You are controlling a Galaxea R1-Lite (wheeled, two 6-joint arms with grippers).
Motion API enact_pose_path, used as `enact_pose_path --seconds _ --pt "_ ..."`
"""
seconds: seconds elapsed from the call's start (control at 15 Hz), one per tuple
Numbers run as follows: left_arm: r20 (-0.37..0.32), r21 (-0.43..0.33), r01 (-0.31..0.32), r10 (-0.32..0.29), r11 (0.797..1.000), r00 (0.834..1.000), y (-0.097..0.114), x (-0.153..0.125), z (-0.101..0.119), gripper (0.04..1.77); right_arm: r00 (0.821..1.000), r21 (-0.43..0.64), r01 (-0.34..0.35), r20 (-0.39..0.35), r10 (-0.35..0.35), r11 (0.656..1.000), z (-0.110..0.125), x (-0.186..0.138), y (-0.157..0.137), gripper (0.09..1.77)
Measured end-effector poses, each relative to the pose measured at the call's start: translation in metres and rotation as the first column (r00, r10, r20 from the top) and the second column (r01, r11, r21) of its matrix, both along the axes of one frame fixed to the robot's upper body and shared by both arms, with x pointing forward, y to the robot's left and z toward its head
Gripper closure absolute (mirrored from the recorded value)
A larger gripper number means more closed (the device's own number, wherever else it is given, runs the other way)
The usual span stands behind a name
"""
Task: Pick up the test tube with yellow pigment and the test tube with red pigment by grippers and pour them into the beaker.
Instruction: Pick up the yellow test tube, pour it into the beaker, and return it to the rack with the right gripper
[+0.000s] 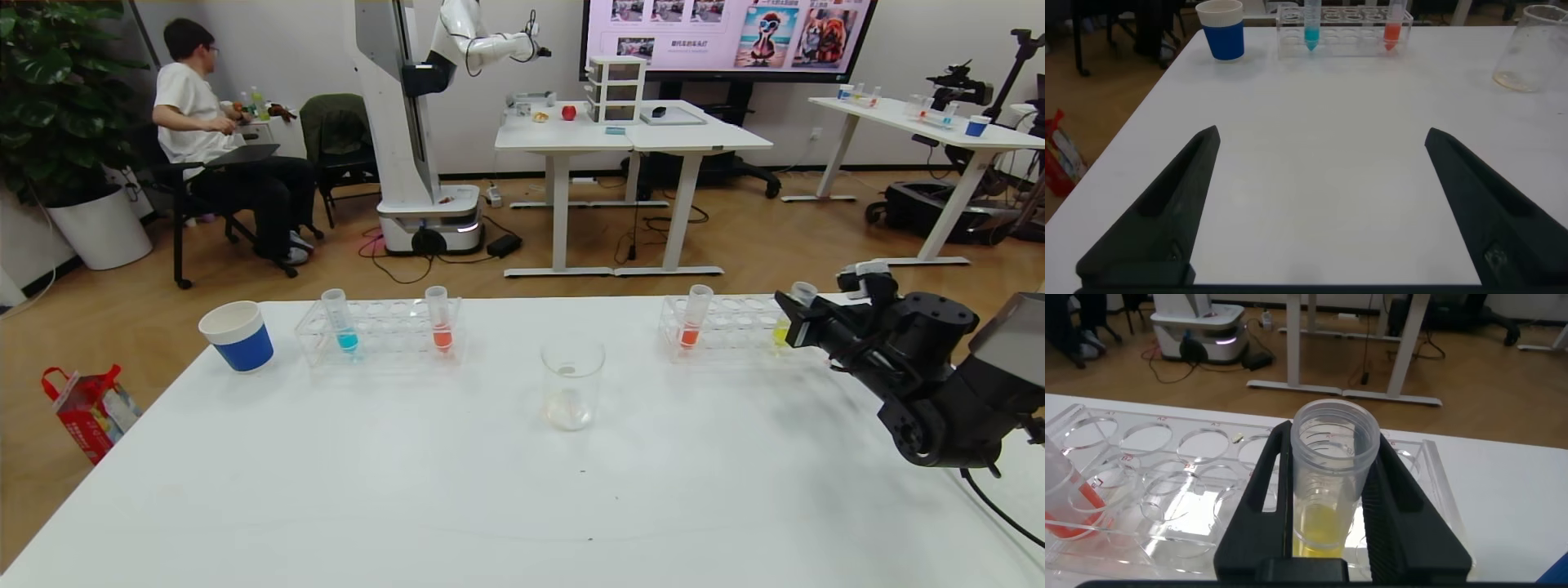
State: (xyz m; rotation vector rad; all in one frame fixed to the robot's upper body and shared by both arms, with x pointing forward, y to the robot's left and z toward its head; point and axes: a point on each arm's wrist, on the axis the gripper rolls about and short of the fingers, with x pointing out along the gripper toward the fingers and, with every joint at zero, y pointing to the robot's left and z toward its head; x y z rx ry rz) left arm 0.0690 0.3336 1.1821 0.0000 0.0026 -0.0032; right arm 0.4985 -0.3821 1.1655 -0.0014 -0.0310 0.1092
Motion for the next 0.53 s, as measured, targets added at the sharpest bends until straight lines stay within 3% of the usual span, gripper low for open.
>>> enact_pose_path --seconds 0.2,0.53 --pt "0.0 0.0 0.0 0.0 1.0 1.0 0.0 0.0 0.0 0.06 1.0 -0.003 0.0 0.024 0.0 1.0 0.011 -0.001 0.0 1.36" --pt "0.0 0.0 0.0 0.0 1.0 1.0 0.0 0.0 0.0 0.06 0.998 -0.011 -0.003 0.067 0.004 1.0 0.054 -0.007 0.003 1.36"
